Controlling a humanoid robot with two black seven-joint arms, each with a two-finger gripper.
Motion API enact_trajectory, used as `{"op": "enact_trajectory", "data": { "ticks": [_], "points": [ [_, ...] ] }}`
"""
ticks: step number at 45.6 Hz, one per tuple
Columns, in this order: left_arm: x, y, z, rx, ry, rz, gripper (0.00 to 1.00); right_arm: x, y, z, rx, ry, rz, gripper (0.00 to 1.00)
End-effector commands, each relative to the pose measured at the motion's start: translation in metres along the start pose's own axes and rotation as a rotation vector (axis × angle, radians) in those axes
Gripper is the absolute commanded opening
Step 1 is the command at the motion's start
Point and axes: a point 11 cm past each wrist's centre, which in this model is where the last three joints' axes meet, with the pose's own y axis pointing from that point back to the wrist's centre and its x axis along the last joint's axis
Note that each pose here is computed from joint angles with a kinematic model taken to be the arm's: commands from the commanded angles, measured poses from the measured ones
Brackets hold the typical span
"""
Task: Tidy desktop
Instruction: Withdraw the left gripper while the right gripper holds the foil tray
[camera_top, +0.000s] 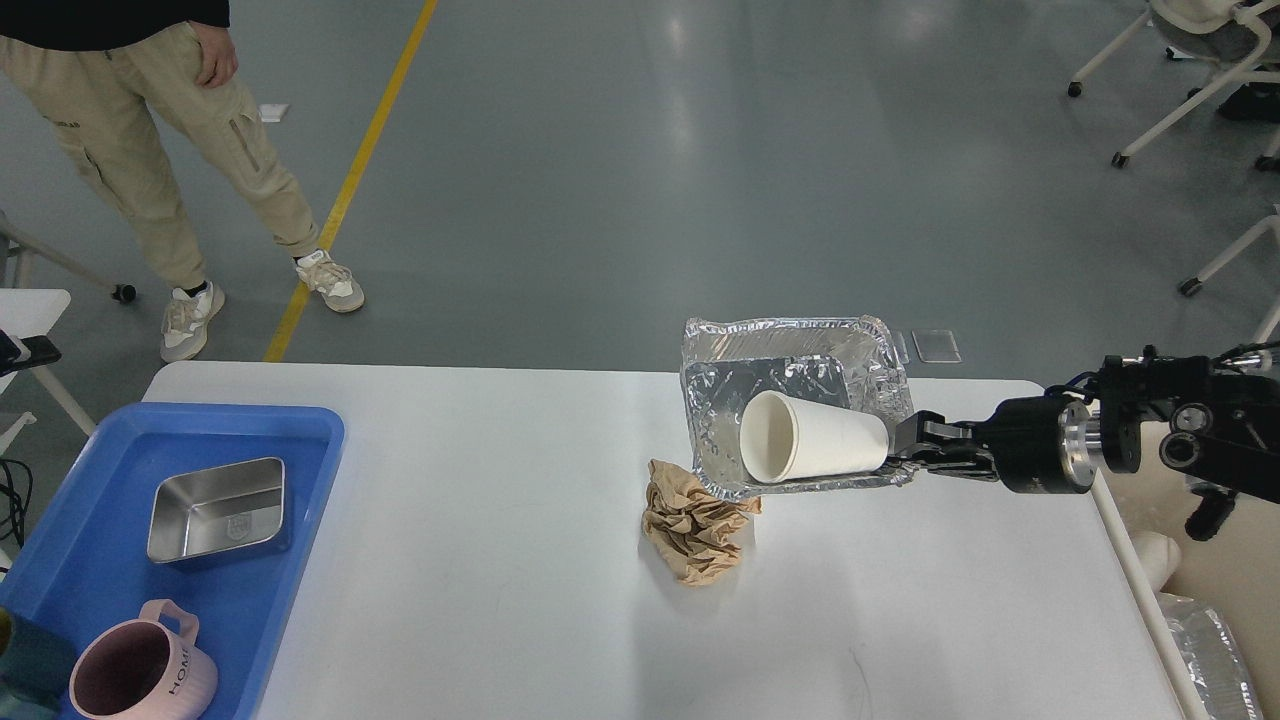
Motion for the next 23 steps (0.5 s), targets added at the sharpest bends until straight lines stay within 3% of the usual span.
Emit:
{"op": "enact_trajectory", "data": {
  "ticks": [1,10,23],
  "points": [
    [0.001,0.000,-0.004,0.030,-0.153,-0.009,0.97,0.001,-0.001,-0.001,0.004,0.002,0.002,0.00],
    [-0.001,-0.019,0.020,0.059,-0.526,-0.098,0.97,0.002,-0.001,-0.004,0.010,0.007,0.004,0.00],
    [-0.017,-0.066,0.102,0.025,-0.851,-0.221,0.97,0.000,-0.002,-0.008,0.022,0.009,-0.005,0.00]
  ]
}}
